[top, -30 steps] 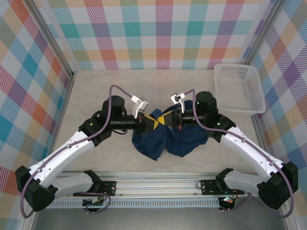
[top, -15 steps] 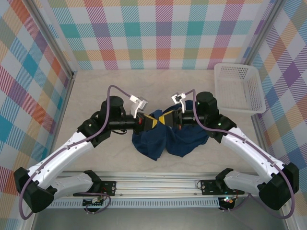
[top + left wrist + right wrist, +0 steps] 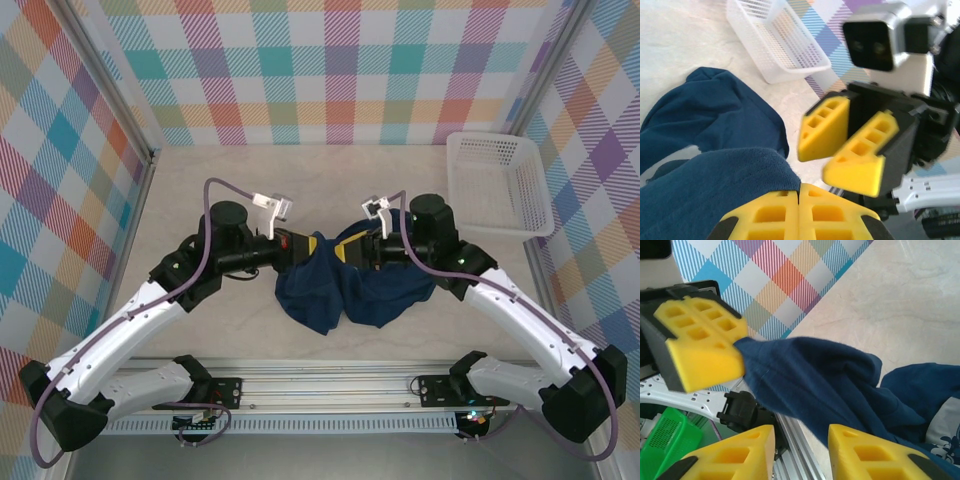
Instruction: Fold the inside-out t-shirt
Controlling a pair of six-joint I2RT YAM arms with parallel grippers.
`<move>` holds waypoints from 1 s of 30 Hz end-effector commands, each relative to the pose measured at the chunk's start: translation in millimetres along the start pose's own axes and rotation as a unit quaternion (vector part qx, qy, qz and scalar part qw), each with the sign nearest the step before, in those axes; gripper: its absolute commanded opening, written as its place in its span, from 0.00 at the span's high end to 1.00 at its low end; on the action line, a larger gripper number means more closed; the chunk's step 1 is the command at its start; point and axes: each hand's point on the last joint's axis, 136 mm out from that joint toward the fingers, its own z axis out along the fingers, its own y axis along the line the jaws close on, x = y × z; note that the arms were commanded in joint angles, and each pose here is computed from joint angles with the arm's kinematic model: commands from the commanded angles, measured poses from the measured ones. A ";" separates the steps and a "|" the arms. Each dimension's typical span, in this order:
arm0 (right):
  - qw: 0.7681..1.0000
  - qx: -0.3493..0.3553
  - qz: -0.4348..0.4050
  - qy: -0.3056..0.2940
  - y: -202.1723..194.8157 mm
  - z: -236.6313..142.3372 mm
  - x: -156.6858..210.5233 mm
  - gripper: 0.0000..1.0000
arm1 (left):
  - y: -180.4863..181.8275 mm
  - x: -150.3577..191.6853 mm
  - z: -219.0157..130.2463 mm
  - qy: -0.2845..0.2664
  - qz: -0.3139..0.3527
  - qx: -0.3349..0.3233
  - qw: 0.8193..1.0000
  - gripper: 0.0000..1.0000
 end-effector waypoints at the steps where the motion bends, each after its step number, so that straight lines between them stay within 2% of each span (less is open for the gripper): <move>1: 0.998 -0.013 -0.062 -0.011 21.7 -2.3 -0.5 0.63 | -3.4 -15.3 -3.9 -0.019 -0.051 -0.016 0.998 1.00; 5: 0.997 -0.006 -0.075 -0.013 20.7 12.1 0.2 0.59 | -14.6 -17.5 -3.0 -0.018 -0.065 0.007 0.998 1.00; 8: 0.997 -0.011 -0.080 -0.017 22.7 24.7 -2.3 0.53 | -21.3 -17.5 -3.2 -0.014 -0.061 0.016 0.998 1.00; 15: 0.996 0.031 -0.068 -0.039 3.3 40.2 -12.3 0.53 | -29.3 -16.6 -4.3 -0.010 -0.053 0.031 0.998 1.00; 17: 0.996 0.041 -0.064 -0.046 -2.1 40.5 -13.6 0.62 | -30.0 -16.9 -4.7 -0.011 -0.050 0.033 0.998 1.00; 22: 0.990 0.103 -0.078 -0.063 -17.1 24.1 -13.1 0.99 | -30.2 -15.9 -4.9 -0.008 -0.040 0.033 0.999 1.00; 26: 0.985 0.139 -0.087 -0.052 -28.5 10.7 -2.9 1.00 | -29.2 -15.0 -4.2 -0.007 -0.030 0.031 0.999 1.00; 30: 0.989 0.123 -0.072 -0.042 -29.9 -1.0 6.2 1.00 | -28.4 -11.9 -2.4 -0.001 -0.016 0.033 0.999 1.00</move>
